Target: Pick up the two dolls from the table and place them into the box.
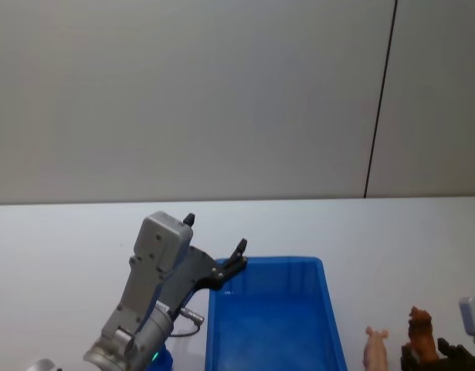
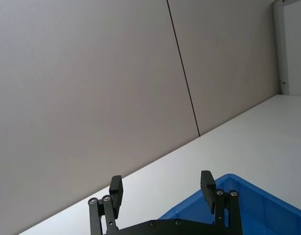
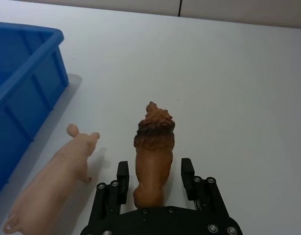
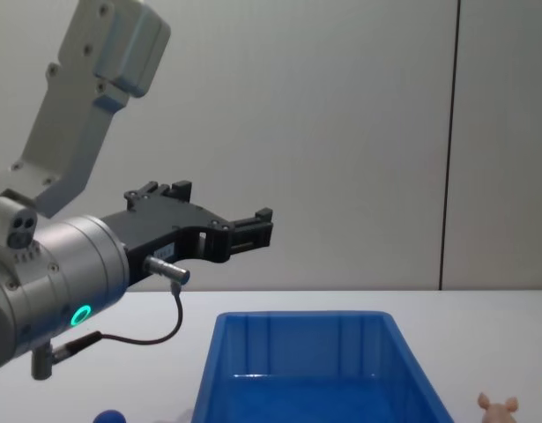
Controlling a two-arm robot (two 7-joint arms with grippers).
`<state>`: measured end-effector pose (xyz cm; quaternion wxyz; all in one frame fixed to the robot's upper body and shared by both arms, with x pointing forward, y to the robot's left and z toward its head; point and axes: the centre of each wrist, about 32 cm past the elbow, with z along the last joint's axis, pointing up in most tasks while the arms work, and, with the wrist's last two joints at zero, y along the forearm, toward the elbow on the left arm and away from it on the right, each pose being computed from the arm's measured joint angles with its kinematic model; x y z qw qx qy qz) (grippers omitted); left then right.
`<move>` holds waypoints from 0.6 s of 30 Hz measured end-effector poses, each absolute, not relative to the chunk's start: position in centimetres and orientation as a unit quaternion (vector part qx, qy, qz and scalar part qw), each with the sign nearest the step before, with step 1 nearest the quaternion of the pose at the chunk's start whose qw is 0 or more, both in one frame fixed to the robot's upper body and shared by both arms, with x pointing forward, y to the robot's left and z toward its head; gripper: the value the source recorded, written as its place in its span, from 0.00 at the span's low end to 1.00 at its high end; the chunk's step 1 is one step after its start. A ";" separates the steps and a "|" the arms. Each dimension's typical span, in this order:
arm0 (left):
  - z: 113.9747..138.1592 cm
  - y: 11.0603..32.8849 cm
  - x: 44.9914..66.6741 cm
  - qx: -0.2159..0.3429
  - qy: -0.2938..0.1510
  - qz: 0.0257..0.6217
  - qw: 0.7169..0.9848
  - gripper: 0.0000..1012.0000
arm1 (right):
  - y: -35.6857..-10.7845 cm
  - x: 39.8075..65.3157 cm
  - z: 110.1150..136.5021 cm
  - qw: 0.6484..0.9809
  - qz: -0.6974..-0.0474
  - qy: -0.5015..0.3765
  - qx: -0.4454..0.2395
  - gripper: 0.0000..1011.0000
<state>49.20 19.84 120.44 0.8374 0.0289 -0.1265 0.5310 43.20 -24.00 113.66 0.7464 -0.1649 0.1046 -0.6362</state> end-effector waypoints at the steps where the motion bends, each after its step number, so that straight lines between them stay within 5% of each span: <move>1: 120.4 19.8 49.2 0.029 -0.126 0.531 0.837 0.99 | -24.0 43.2 113.6 0.745 -0.637 0.106 -0.165 0.67; 13: 120.4 19.8 49.2 0.029 -0.126 0.531 0.837 0.99 | -24.1 43.0 113.8 0.731 -0.653 0.115 -0.164 0.29; 18: 120.4 19.8 49.2 0.029 -0.126 0.531 0.837 0.99 | -24.1 42.8 114.2 0.732 -0.656 0.101 -0.156 0.28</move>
